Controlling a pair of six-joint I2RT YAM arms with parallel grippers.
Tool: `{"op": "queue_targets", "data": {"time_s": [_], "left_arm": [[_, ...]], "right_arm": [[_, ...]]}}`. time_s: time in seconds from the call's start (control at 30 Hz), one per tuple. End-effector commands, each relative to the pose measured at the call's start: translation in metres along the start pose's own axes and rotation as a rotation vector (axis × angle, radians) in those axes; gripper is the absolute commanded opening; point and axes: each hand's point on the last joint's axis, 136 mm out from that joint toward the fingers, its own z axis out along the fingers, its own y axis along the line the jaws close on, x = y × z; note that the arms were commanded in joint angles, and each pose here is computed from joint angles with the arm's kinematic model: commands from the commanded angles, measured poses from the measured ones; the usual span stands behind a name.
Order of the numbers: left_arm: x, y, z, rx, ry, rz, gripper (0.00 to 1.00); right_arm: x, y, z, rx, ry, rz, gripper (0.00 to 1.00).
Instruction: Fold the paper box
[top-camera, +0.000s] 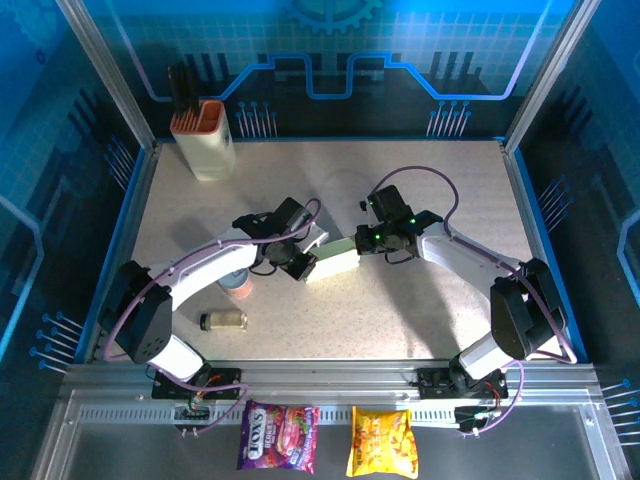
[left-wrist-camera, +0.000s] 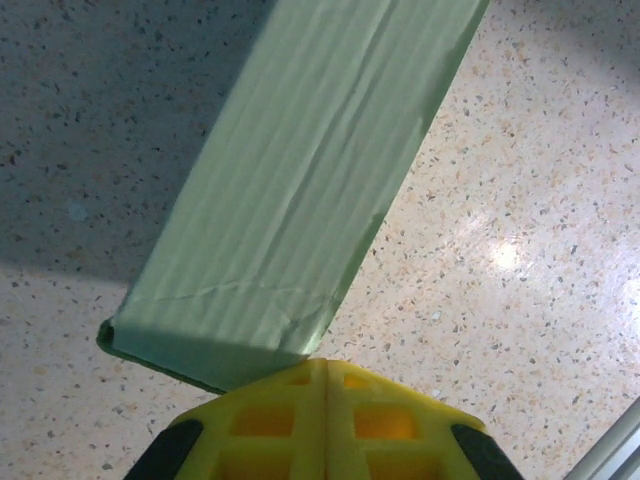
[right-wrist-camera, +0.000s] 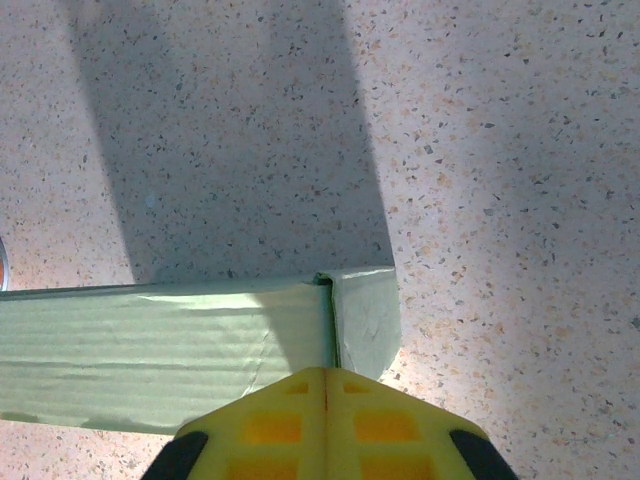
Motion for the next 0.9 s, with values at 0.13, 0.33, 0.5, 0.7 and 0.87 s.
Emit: {"op": "queue_targets", "data": {"time_s": [0.13, 0.33, 0.5, 0.7, 0.87], "left_arm": [[0.021, 0.025, 0.009, -0.042, 0.057, -0.100, 0.07], [0.002, 0.048, -0.006, -0.063, -0.028, -0.148, 0.09], [-0.017, 0.051, -0.030, -0.037, -0.130, -0.202, 0.16], [-0.035, 0.050, -0.061, 0.007, -0.284, -0.326, 0.36], [-0.028, 0.043, -0.056, 0.069, -0.257, -0.435, 0.46]], "right_arm": [[0.049, -0.020, 0.000, 0.065, 0.141, 0.039, 0.04], [0.064, -0.007, -0.012, 0.023, 0.153, 0.055, 0.04], [0.049, 0.008, -0.032, -0.039, 0.089, 0.069, 0.09], [0.026, 0.004, -0.050, -0.050, 0.040, 0.082, 0.22], [0.030, -0.003, -0.045, -0.044, 0.081, 0.061, 0.30]]}}
